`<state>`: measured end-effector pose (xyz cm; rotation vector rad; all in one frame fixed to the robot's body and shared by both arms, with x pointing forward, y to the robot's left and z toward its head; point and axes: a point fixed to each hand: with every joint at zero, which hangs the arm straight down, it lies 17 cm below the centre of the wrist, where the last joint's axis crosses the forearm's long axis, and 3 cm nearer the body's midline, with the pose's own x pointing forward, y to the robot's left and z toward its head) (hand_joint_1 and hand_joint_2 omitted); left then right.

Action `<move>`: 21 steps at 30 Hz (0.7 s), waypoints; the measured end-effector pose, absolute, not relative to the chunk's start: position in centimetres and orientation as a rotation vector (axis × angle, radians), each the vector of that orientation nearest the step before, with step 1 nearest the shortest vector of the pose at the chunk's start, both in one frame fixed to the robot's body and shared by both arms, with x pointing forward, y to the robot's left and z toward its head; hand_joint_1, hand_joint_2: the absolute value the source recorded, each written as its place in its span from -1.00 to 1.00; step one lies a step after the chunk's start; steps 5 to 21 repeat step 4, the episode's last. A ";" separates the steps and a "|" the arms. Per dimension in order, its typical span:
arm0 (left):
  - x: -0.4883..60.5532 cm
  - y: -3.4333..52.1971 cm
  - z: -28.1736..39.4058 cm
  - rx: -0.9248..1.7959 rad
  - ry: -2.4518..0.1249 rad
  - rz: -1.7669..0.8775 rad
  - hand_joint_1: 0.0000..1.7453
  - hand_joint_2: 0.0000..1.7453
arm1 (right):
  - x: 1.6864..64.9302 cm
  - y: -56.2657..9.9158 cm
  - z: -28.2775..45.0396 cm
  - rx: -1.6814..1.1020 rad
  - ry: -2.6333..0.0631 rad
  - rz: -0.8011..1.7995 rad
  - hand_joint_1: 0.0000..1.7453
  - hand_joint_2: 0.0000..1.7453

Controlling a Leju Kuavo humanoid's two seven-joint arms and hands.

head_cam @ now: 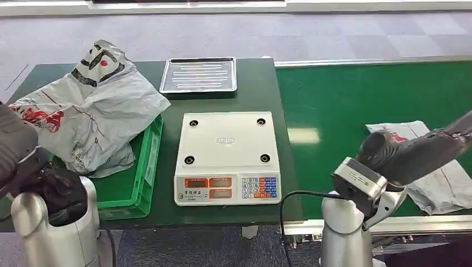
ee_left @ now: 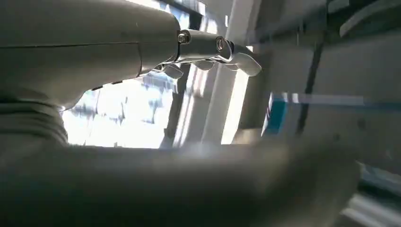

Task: Moved the parcel from conveyor to table for the left to box.

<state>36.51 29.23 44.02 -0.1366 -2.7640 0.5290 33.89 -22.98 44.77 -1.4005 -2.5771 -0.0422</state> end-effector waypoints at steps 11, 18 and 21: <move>35.3 26.6 42.3 -0.174 -2.737 0.452 -1.00 1.00 | 35.1 -22.4 43.6 -1.384 -2.537 0.004 -1.00 1.00; 35.3 26.6 42.3 -0.174 -2.737 0.452 -1.00 1.00 | 35.1 -22.4 43.6 -1.384 -2.537 0.004 -1.00 1.00; 35.3 26.6 42.3 -0.174 -2.737 0.452 -1.00 1.00 | 35.1 -22.4 43.6 -1.384 -2.537 0.004 -1.00 1.00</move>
